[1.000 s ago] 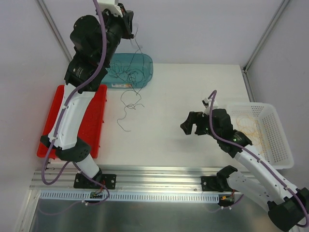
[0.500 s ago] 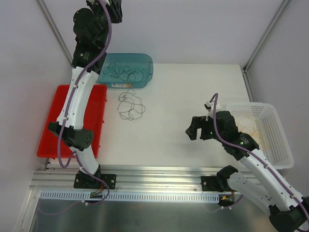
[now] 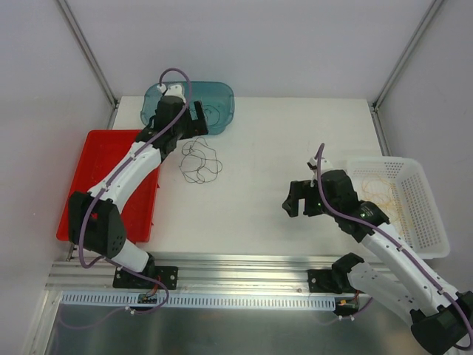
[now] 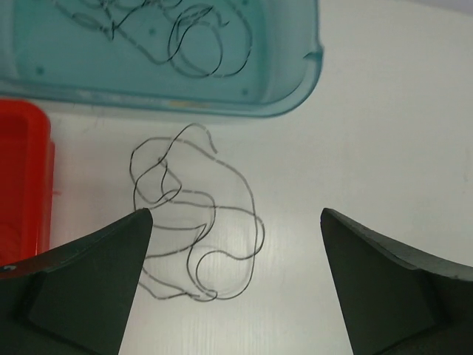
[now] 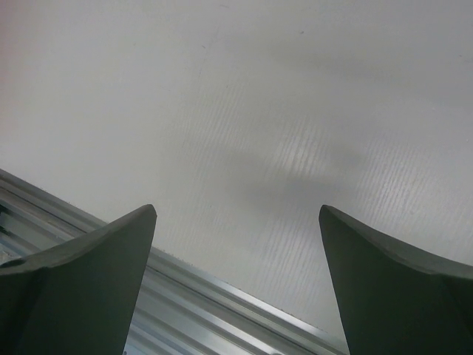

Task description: Untangle the cables

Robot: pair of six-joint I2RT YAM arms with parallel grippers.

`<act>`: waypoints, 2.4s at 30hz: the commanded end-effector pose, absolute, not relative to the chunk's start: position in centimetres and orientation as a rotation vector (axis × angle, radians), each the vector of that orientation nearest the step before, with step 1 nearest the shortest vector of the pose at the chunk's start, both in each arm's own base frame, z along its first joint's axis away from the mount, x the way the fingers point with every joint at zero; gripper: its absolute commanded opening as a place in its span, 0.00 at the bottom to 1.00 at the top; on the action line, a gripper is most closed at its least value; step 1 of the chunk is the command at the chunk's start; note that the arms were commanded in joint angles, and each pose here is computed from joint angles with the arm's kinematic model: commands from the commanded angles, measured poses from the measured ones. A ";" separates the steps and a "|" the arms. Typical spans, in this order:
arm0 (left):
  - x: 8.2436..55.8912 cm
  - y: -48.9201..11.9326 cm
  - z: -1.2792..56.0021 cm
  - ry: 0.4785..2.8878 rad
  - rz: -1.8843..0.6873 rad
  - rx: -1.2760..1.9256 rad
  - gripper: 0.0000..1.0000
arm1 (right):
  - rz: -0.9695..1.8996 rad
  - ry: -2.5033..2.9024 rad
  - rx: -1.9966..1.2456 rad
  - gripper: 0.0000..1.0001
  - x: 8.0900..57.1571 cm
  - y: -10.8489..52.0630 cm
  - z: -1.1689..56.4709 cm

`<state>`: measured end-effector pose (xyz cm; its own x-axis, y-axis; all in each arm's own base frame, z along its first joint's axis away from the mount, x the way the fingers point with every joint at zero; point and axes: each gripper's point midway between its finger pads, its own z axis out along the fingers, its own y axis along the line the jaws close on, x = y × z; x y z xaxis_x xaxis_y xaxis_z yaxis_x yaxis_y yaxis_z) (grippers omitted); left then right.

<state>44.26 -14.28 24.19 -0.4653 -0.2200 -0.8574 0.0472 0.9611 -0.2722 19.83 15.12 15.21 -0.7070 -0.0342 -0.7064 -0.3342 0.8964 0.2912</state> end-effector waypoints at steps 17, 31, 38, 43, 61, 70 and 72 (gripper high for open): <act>47.4 -10.5 8.3 2.364 0.072 -0.501 0.97 | 0.523 2.322 -0.229 0.97 18.6 14.2 14.3; 44.4 -11.7 1.2 2.600 0.006 -0.553 0.51 | 0.537 2.331 -0.234 0.97 18.6 14.6 14.1; 42.7 -12.3 4.7 2.574 -0.060 -0.479 0.00 | 0.530 2.322 -0.194 0.97 18.8 14.3 15.0; 44.0 -11.6 13.3 2.375 -0.093 -0.424 0.00 | 0.526 2.317 -0.184 0.98 18.7 14.1 15.2; 48.7 -9.0 48.0 1.568 -0.158 -0.282 0.00 | 0.520 2.295 -0.194 0.98 18.1 13.6 15.8; 56.7 -8.4 45.6 1.514 -0.104 -0.265 0.00 | 0.440 2.309 -0.196 0.97 18.3 12.6 15.6; 58.3 -7.8 44.0 1.524 -0.087 -0.269 0.00 | 0.440 2.314 -0.198 0.97 18.4 12.6 15.5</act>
